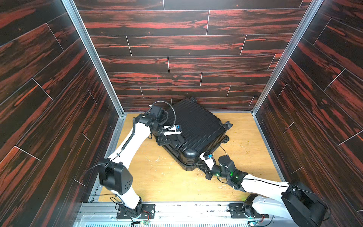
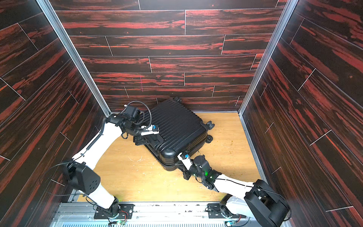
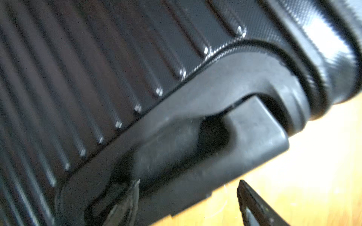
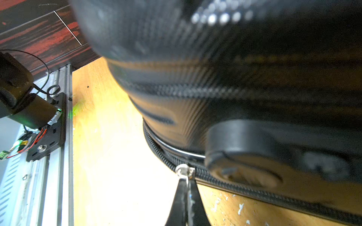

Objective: Close the suitcase zippers
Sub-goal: Zip the zipper on the suitcase.

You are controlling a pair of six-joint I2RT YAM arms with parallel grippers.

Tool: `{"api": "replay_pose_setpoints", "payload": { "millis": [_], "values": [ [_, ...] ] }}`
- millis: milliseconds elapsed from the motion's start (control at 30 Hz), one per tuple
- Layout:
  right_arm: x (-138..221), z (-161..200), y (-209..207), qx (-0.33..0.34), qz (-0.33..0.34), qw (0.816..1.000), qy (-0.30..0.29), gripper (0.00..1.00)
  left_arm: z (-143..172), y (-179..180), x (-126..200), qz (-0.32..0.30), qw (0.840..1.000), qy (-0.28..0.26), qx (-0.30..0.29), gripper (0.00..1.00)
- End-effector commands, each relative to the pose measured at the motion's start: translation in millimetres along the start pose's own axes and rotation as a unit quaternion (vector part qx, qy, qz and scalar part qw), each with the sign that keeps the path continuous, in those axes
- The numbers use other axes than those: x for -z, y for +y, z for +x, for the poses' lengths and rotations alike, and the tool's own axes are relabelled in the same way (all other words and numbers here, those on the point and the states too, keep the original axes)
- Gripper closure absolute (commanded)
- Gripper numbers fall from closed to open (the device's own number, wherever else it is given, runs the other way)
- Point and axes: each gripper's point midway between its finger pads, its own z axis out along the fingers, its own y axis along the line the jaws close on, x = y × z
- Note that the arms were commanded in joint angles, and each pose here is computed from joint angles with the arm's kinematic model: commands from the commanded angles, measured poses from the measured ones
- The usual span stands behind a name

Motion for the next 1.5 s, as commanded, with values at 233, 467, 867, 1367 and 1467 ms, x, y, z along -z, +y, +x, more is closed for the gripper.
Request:
{"api": "replay_pose_setpoints", "payload": {
  "millis": [233,467,867,1367,1467],
  "values": [
    [8.4,-9.6,-15.4,-0.002,0.042,0.999,-0.008,1.00,16.0,-44.0,-23.3,0.082,0.992,0.082,-0.049,0.29],
    [18.3,-10.2,-29.5,-0.011,0.075,0.997,-0.009,1.00,4.9,-78.4,-19.1,0.102,0.990,0.084,-0.050,0.46],
    [36.9,-15.6,-65.7,-0.043,0.131,0.990,-0.018,1.00,-17.6,-118.9,-3.3,0.131,0.989,0.072,-0.002,0.50],
    [38.6,-18.6,-64.3,-0.047,0.114,0.992,-0.018,1.00,11.0,-96.9,-22.6,0.092,0.986,0.135,-0.021,0.60],
    [38.3,-18.5,-62.0,-0.042,0.107,0.993,-0.017,1.00,-1.1,-98.8,-19.4,0.101,0.989,0.108,-0.017,0.72]
  ]
}}
